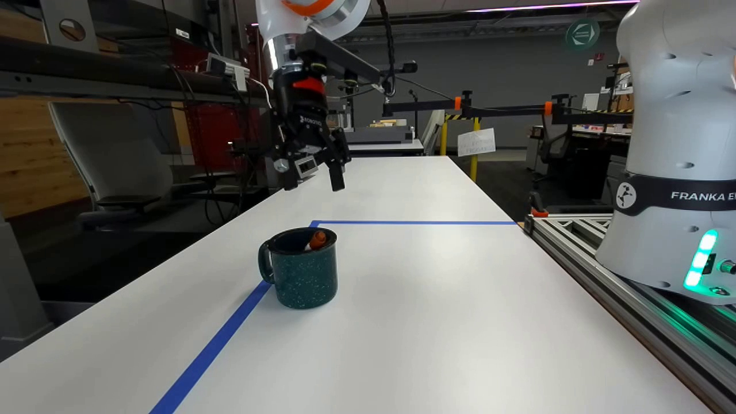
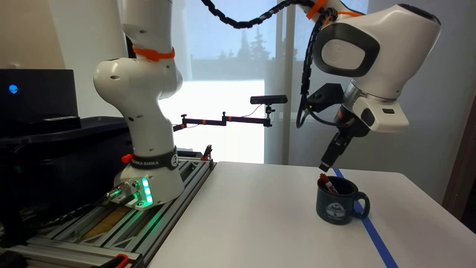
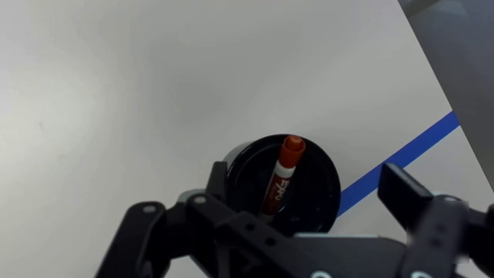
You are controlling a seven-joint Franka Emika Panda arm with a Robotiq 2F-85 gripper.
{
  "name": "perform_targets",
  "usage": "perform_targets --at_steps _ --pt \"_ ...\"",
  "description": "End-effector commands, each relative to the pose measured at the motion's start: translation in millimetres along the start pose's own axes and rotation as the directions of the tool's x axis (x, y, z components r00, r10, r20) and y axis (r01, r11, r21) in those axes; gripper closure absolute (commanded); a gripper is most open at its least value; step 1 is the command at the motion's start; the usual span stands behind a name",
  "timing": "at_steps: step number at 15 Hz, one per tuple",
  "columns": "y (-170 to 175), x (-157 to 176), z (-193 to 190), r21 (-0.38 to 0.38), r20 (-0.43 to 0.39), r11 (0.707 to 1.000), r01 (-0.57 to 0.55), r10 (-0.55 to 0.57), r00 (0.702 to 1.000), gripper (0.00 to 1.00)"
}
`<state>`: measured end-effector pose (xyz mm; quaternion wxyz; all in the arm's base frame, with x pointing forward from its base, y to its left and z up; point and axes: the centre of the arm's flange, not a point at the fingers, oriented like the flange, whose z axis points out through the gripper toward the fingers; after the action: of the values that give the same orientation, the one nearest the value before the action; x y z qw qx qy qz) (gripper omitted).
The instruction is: Move the sharpie to the table
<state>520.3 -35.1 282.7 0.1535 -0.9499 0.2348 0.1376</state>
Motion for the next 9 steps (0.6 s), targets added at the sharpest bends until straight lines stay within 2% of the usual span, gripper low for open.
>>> perform_targets --at_steps 1,4,5,9 --pt "-4.1 8.0 9.9 -0.031 -0.049 0.998 0.063 -0.064 0.997 0.00" --pt "-1.3 17.0 19.5 -0.050 -0.113 0.996 0.075 -0.080 0.990 0.00" --pt "-1.7 13.9 13.1 -0.030 -0.076 0.998 0.055 -0.058 0.995 0.00" --pt "-0.2 16.4 17.6 -0.033 -0.076 0.998 0.053 -0.055 0.996 0.00"
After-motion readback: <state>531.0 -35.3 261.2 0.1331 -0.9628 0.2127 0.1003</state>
